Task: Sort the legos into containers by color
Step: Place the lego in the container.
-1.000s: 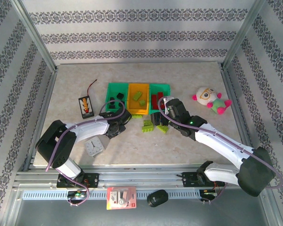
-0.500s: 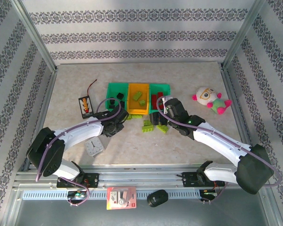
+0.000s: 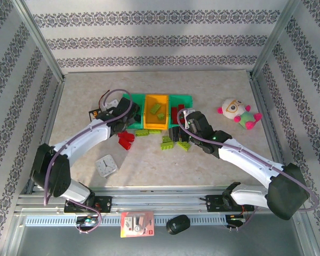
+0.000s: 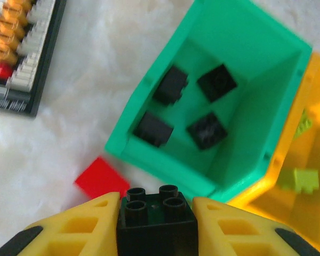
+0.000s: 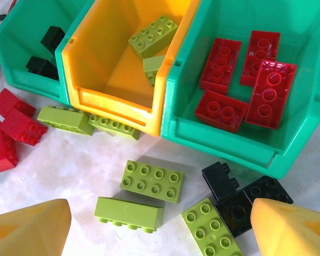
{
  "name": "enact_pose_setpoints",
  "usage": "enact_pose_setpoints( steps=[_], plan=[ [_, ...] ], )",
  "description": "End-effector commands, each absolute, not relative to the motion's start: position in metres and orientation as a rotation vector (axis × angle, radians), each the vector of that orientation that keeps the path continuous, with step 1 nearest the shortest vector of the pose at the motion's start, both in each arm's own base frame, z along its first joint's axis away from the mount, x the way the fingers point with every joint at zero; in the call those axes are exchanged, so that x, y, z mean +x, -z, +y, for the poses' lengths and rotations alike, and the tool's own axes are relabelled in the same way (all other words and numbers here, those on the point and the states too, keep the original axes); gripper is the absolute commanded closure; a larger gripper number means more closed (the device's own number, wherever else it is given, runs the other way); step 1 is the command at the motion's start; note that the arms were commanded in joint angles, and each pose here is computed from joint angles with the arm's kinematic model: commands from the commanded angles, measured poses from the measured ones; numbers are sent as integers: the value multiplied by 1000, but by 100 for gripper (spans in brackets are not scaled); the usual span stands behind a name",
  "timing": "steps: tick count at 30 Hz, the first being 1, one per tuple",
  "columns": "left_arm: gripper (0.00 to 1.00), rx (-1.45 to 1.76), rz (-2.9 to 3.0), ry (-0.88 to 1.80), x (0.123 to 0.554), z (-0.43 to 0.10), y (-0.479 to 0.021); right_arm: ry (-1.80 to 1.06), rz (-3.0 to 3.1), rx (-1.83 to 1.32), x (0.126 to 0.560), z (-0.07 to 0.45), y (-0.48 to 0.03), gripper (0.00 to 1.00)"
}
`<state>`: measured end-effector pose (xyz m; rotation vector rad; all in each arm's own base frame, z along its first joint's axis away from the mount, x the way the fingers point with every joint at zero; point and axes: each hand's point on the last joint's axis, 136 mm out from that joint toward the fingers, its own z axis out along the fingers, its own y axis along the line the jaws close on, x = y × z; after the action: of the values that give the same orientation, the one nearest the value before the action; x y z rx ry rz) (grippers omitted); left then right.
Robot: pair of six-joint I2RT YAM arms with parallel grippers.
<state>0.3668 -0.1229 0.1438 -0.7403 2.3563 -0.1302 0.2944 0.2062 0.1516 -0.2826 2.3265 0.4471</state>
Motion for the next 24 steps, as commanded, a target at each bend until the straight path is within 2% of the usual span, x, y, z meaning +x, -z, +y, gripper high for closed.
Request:
enact_pose_setpoints(
  steps=[1, 7, 11, 14, 21, 22, 24],
  plan=[
    [66, -658, 2334, 75, 404, -121, -145, -493, 2316, -281, 295, 216, -156, 12],
    [65, -623, 2385, 19, 439, -127, -128, -486, 2324, -276, 292, 213, -153, 12],
    [61, -638, 2411, -4, 448, -126, -113, -484, 2336, -278, 290, 211, -150, 12],
    [49, -627, 2389, 6, 450, -126, -120, -470, 2360, -280, 287, 209, -146, 12],
    [7, -510, 2296, 64, 440, -125, -169, -429, 2458, -302, 273, 209, -125, 11],
    [2, -473, 2287, 66, 438, -126, -174, -425, 2469, -302, 271, 211, -123, 11],
    [1, -351, 2277, 80, 430, -132, -184, -414, 2487, -323, 267, 219, -117, 11]
  ],
)
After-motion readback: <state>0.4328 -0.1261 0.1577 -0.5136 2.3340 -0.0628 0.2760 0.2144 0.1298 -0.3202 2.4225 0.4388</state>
